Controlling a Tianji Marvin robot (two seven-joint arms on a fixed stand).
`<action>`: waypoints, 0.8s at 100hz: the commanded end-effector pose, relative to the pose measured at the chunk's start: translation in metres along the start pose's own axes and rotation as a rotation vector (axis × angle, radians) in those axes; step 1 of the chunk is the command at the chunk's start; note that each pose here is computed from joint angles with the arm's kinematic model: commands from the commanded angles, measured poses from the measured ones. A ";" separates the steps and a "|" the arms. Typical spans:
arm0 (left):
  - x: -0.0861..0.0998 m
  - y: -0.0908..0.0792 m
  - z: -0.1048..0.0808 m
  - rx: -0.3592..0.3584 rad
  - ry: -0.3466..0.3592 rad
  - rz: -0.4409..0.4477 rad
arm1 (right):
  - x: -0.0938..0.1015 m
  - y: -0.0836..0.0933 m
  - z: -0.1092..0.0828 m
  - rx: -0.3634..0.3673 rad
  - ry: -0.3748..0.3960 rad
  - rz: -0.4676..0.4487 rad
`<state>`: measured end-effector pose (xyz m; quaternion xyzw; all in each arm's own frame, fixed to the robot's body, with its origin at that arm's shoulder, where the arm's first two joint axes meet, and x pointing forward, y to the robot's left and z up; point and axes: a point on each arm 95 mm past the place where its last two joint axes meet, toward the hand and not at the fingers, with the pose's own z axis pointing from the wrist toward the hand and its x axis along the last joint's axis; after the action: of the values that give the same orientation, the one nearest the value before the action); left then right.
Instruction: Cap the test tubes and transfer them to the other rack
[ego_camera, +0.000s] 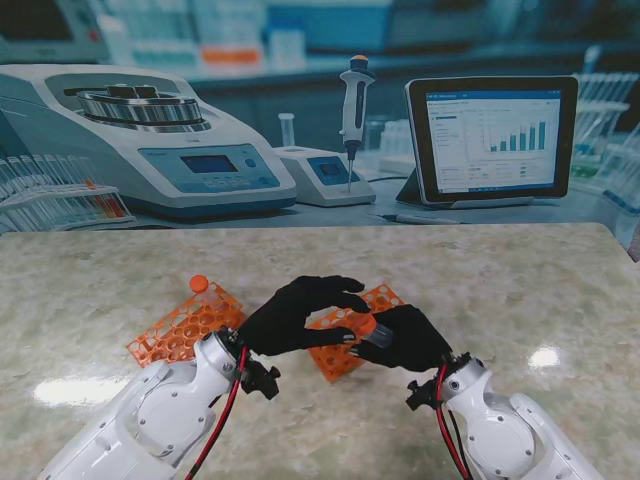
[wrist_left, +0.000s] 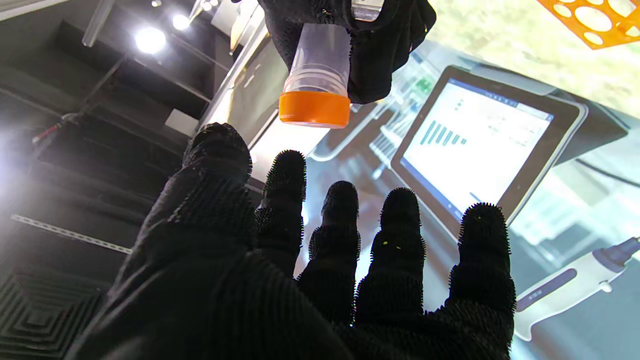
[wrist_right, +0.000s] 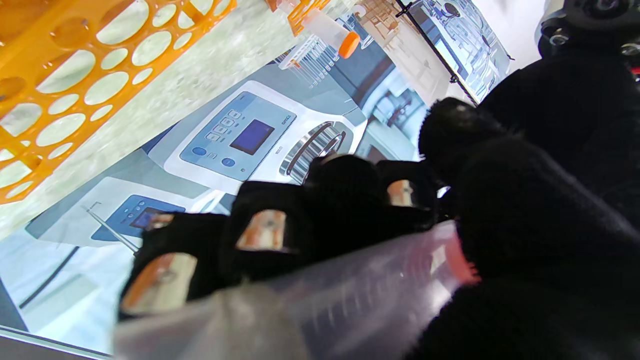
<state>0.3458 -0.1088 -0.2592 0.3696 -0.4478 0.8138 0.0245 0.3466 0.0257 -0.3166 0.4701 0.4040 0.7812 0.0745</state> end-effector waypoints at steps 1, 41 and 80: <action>-0.004 0.001 0.000 -0.014 -0.015 0.001 | 0.002 -0.003 -0.002 0.004 0.001 0.006; -0.014 0.008 0.003 -0.059 -0.037 -0.046 | 0.002 -0.003 -0.002 0.003 0.000 0.003; -0.019 0.013 0.005 -0.081 -0.046 -0.049 | 0.003 -0.003 -0.002 0.005 0.000 0.004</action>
<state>0.3565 -0.1137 -0.2765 0.3942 -0.4693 0.7887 0.0476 0.3452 0.0252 -0.3164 0.4695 0.4050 0.7809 0.0758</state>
